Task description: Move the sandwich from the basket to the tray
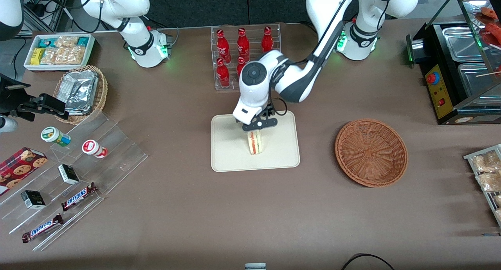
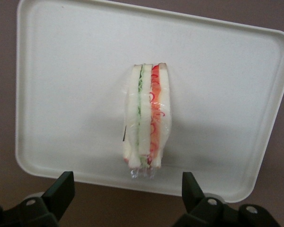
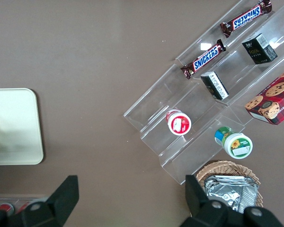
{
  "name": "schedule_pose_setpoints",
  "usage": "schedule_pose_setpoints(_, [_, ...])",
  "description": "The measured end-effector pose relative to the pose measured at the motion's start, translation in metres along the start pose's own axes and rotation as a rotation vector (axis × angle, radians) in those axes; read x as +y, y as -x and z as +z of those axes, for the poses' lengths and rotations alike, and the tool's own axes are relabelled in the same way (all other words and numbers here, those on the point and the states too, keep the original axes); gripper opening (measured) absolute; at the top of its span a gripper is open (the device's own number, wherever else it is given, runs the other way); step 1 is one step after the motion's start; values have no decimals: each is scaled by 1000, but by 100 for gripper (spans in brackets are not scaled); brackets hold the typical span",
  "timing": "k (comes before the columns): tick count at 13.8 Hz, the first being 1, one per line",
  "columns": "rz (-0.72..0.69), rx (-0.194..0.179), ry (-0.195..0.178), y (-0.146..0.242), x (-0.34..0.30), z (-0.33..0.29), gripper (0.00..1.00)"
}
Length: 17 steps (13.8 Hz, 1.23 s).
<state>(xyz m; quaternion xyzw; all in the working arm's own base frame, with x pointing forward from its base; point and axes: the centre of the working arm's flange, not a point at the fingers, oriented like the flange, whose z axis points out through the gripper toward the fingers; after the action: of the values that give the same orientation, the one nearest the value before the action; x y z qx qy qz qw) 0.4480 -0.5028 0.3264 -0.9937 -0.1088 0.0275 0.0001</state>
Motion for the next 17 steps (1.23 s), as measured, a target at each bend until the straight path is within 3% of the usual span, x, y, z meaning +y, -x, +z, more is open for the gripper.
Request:
schedule_pose_setpoints(4, [-76,-11,-19,-27,-50,-109,100])
schedule_pose_setpoints(6, [-115,-33,-58,-43,-78,-140,100])
schedule_pose_setpoints(9, [-108,-54,-86,-82,-122,-164,100])
schedule_pose_setpoints(13, [-25,-97,-87,-135,-211,-203,100])
schedule_pose_setpoints(17, [79,-123,-48,-167,-333,-259,100])
